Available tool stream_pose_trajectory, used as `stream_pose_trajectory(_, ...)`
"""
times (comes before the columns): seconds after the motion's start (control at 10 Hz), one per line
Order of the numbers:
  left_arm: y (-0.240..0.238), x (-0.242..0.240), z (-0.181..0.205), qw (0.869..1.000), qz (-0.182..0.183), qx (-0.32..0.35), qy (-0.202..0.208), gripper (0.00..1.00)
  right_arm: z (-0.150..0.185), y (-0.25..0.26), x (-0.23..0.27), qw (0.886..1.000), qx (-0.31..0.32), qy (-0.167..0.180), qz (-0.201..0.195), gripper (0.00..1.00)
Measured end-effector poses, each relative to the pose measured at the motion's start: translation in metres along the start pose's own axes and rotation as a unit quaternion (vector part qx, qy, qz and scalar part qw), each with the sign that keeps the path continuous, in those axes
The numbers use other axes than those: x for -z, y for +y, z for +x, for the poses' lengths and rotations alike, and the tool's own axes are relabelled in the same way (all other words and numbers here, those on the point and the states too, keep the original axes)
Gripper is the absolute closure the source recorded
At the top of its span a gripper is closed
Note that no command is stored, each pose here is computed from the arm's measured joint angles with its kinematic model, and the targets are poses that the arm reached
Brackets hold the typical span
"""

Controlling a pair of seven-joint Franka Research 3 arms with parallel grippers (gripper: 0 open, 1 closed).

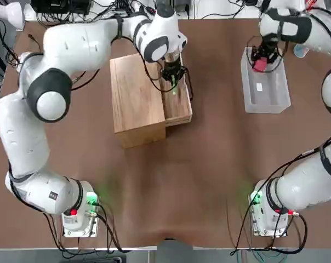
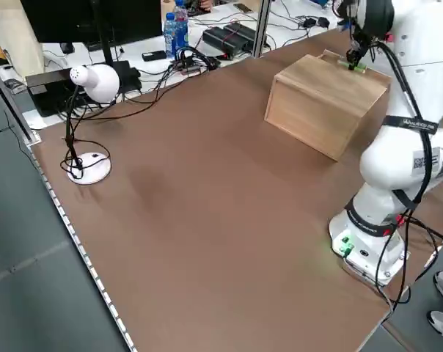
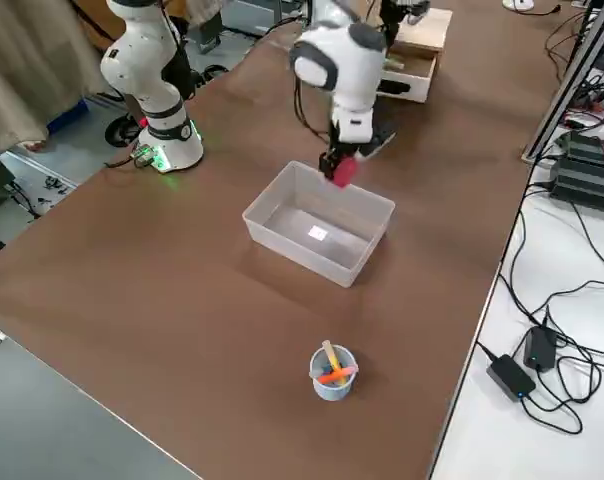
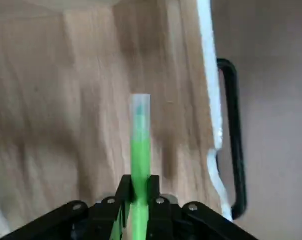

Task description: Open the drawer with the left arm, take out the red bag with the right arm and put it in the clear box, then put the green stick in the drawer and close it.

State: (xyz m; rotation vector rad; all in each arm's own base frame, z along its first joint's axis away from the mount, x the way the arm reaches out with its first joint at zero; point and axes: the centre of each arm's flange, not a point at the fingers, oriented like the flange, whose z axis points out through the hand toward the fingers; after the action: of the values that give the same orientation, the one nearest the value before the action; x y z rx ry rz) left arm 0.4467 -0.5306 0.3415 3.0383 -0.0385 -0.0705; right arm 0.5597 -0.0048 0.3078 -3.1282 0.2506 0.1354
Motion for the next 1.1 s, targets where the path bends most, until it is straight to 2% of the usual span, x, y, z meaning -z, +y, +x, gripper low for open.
stream_pose_trajectory(0.1,0.002,-0.01,0.0,1.0,0.003,0.0,-0.004,0.8,-0.005,0.013,-0.018,1.0,0.019,0.022,0.0,0.39)
stream_pose_trajectory(0.2,0.002,-0.012,0.001,1.0,0.003,0.004,-0.005,0.69,-0.007,0.026,-0.027,0.998,0.041,0.044,0.0,0.39)
stream_pose_trajectory(0.4,0.002,0.0,0.009,1.0,-0.005,0.011,0.004,0.39,-0.007,0.049,-0.042,0.997,0.06,0.053,-0.004,0.39)
stream_pose_trajectory(0.6,-0.015,0.036,0.033,0.999,-0.018,0.035,0.031,0.1,-0.006,0.049,-0.054,0.997,0.064,0.049,-0.007,0.33)
stream_pose_trajectory(0.7,-0.039,0.065,0.055,0.997,-0.027,0.059,0.047,0.05,-0.006,0.049,-0.058,0.997,0.064,0.048,-0.008,0.28)
stream_pose_trajectory(0.8,-0.067,0.095,0.072,0.995,-0.022,0.078,0.056,0.05,-0.005,0.049,-0.058,0.997,0.065,0.048,-0.008,0.22)
stream_pose_trajectory(1.1,-0.124,0.162,0.066,0.995,0.062,0.056,0.048,0.05,0.007,0.04,-0.039,0.997,0.064,0.054,-0.005,0.16)
